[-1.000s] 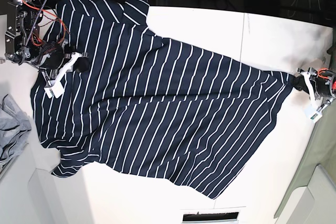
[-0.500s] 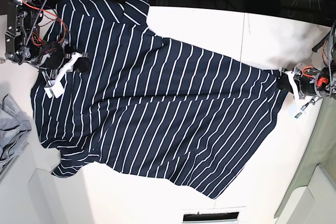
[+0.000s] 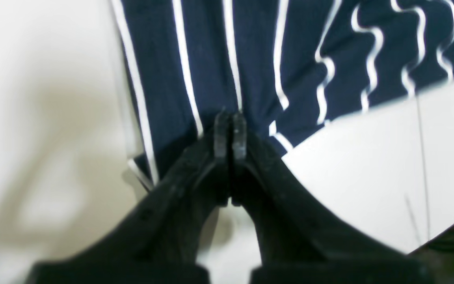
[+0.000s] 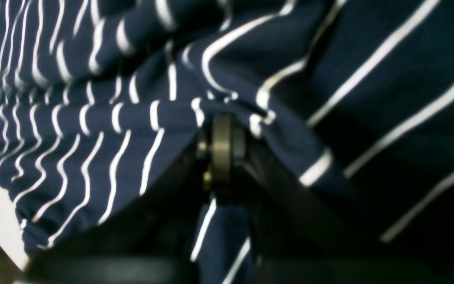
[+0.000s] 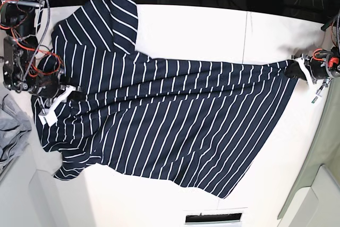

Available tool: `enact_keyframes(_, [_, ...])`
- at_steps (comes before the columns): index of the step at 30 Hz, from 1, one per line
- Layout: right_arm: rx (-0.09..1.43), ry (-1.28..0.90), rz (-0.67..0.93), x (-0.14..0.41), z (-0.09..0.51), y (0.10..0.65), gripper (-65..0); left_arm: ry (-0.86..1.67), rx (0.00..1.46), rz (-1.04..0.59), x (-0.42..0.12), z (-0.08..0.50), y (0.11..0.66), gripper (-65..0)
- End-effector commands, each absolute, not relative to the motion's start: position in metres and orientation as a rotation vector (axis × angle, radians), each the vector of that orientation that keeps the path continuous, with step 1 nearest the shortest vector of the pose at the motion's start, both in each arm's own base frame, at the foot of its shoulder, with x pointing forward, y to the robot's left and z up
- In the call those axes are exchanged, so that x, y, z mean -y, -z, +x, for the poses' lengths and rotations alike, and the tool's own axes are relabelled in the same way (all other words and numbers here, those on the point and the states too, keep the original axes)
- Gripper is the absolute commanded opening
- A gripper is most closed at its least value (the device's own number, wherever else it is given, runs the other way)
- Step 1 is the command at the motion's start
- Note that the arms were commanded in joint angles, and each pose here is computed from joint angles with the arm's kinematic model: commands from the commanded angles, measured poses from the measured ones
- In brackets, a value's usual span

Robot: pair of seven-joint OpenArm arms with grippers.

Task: Layout the t-shirt on the table in an organized manner, then fold the t-shirt properly
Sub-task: 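Regrasp the shirt hem corners with both grippers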

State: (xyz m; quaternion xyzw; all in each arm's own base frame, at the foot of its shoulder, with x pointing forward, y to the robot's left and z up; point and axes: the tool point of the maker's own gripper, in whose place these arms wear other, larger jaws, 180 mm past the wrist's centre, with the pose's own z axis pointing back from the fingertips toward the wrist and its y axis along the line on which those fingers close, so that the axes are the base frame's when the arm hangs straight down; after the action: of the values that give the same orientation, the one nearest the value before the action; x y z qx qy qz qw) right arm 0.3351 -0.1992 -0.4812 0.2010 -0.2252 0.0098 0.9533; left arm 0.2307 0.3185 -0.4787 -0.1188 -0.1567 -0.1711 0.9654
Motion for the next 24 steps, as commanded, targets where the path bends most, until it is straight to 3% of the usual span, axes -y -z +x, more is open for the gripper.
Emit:
enact_keyframes(1, [0.411,-0.018,0.332,0.215,0.338,0.484,-65.0,0.394,0.058,-0.129,-0.347,0.172,0.501,-65.0])
enact_keyframes(8, [0.518,-0.028,0.4,0.183,0.412,0.442,-65.0,0.351,0.097,-0.246,-0.316,0.167,0.499,-65.0])
enact_keyframes(16, [0.544,-0.073,0.502,0.125,0.442,0.416,-65.0,0.394,0.133,-0.367,-0.273,0.185,0.473,-65.0])
enact_keyframes(19, [0.516,-0.077,0.562,0.116,0.436,0.407,-65.0,0.455,0.217,-0.389,-0.259,0.207,0.45,-65.0])
enact_keyframes(24, [0.501,-0.097,0.6,0.122,0.419,0.398,-65.0,0.54,0.49,-0.353,-0.254,0.282,0.391,-65.0])
